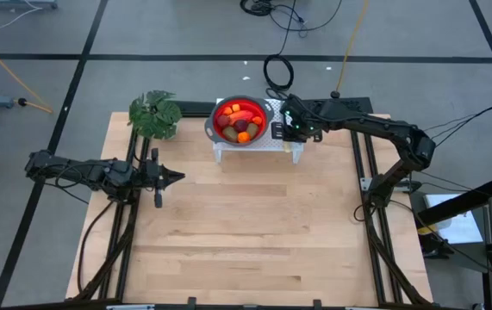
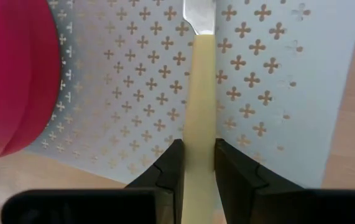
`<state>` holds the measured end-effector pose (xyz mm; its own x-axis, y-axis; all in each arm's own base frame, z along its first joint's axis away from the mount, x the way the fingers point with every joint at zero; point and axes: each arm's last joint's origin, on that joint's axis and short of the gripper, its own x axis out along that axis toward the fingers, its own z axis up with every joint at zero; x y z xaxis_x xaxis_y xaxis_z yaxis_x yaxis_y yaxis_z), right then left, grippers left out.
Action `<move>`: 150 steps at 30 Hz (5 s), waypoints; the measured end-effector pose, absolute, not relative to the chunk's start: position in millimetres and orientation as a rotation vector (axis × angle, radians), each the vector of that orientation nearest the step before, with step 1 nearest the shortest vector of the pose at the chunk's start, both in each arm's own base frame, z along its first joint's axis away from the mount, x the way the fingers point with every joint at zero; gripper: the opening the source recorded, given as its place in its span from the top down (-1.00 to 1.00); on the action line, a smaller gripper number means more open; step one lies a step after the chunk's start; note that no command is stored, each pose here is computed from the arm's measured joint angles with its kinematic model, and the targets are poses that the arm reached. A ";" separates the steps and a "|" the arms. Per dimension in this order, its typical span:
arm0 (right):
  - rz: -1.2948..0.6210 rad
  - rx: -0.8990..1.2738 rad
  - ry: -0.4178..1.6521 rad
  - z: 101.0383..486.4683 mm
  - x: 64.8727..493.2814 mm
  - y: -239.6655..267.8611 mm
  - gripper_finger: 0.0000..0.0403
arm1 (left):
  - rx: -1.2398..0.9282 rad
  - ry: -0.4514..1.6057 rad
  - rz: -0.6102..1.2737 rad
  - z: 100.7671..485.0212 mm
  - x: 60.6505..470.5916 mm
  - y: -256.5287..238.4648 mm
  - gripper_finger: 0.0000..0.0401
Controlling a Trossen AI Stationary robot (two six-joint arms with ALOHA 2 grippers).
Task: Pick & Place Fruit
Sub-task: Put the yellow knife on the shelf, then return to Home Position
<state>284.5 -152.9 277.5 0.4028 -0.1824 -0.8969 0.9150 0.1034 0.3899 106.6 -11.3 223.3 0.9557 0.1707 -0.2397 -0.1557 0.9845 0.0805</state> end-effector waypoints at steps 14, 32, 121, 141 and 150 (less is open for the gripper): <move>-0.960 1.212 0.755 278.4 286.3 -154.3 0.60 | 0.070 0.250 0.164 223.3 106.6 -11.3 0.90; -0.964 1.220 0.748 278.5 286.3 -154.9 0.55 | 0.069 0.250 0.165 223.3 106.6 -11.3 0.90; -0.303 0.249 0.274 275.2 129.8 -24.2 1.00 | -0.026 0.241 0.173 223.4 106.7 -11.4 0.90; -0.312 0.259 0.197 239.0 101.0 -21.3 1.00 | 0.052 0.078 0.209 239.6 99.2 -8.6 0.90; -0.308 0.307 0.149 218.3 89.6 -19.1 1.00 | 0.064 0.068 0.231 240.1 94.3 -7.0 0.90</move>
<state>89.6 -19.1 218.3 0.9426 -0.2744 -0.1903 0.3194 0.9071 0.2742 94.3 -7.0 240.1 0.9712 0.2304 -0.0603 -0.2261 0.9715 0.0708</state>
